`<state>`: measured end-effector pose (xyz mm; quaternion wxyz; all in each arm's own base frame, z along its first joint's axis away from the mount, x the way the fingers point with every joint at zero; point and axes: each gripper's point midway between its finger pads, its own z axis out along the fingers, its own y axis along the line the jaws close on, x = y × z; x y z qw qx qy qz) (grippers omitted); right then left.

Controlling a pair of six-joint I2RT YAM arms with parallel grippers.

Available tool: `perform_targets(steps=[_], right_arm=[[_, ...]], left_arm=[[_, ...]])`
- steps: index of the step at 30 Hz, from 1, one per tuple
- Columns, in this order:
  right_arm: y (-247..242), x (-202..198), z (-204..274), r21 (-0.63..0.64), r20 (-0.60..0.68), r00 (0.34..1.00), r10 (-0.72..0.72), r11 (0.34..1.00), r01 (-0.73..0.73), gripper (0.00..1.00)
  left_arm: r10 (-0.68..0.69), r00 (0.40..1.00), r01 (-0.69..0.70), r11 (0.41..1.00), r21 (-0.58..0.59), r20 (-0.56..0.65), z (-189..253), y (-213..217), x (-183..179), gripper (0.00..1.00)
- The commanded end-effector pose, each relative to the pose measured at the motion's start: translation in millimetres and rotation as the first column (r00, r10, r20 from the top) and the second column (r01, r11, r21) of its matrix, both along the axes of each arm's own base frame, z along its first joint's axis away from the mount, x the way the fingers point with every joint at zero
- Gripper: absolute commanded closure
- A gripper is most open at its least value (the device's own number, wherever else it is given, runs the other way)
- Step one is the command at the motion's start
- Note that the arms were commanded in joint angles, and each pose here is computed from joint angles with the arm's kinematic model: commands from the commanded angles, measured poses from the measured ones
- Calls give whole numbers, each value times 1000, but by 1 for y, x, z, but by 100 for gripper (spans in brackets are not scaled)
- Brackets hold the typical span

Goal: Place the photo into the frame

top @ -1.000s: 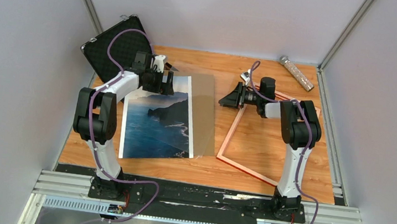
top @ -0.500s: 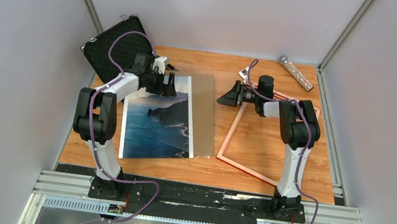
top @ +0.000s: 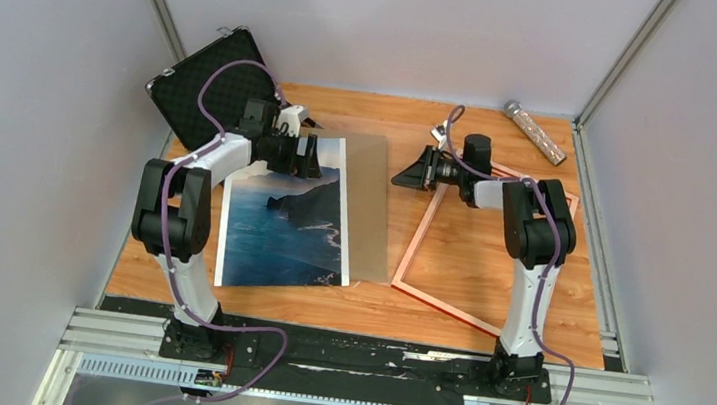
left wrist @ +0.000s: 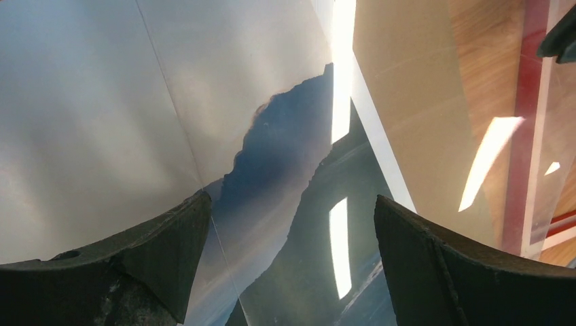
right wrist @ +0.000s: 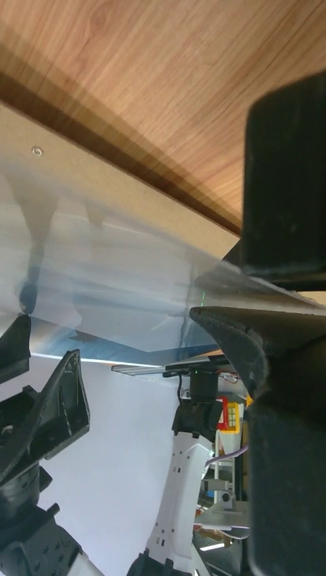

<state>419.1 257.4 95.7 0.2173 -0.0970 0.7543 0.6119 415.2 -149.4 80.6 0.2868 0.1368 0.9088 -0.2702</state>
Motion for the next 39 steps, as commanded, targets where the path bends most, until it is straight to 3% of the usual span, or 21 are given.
perform_targets(steps=[1, 3, 12, 22, 28, 39], right_arm=[[-3, 16, 17, -34, 55, 998, -42, 998, 44, 95], [-8, 18, 25, -46, 55, 996, -66, 997, 69, 100], [-26, -4, 87, 21, 133, 991, -23, 1000, 21, 100], [-44, -50, 150, 80, 254, 966, 58, 994, -80, 100], [-53, -74, 179, 88, 329, 942, 66, 991, -100, 100], [-59, -107, 216, 75, 437, 899, 41, 994, -82, 100]], left_arm=[[-10, 1000, 10, 1000, -2, -30, 3, -1, -16, 2], [-16, 1000, 16, 1000, -5, -5, 12, -1, -16, 0], [-36, 983, 38, 999, -9, 180, 79, 2, -6, 0], [-200, 917, 239, 968, -76, 345, 147, -16, -15, 0], [-283, 884, 365, 915, -172, 372, 163, -33, -32, 0], [-323, 856, 451, 849, -276, 404, 171, -46, -56, 0]])
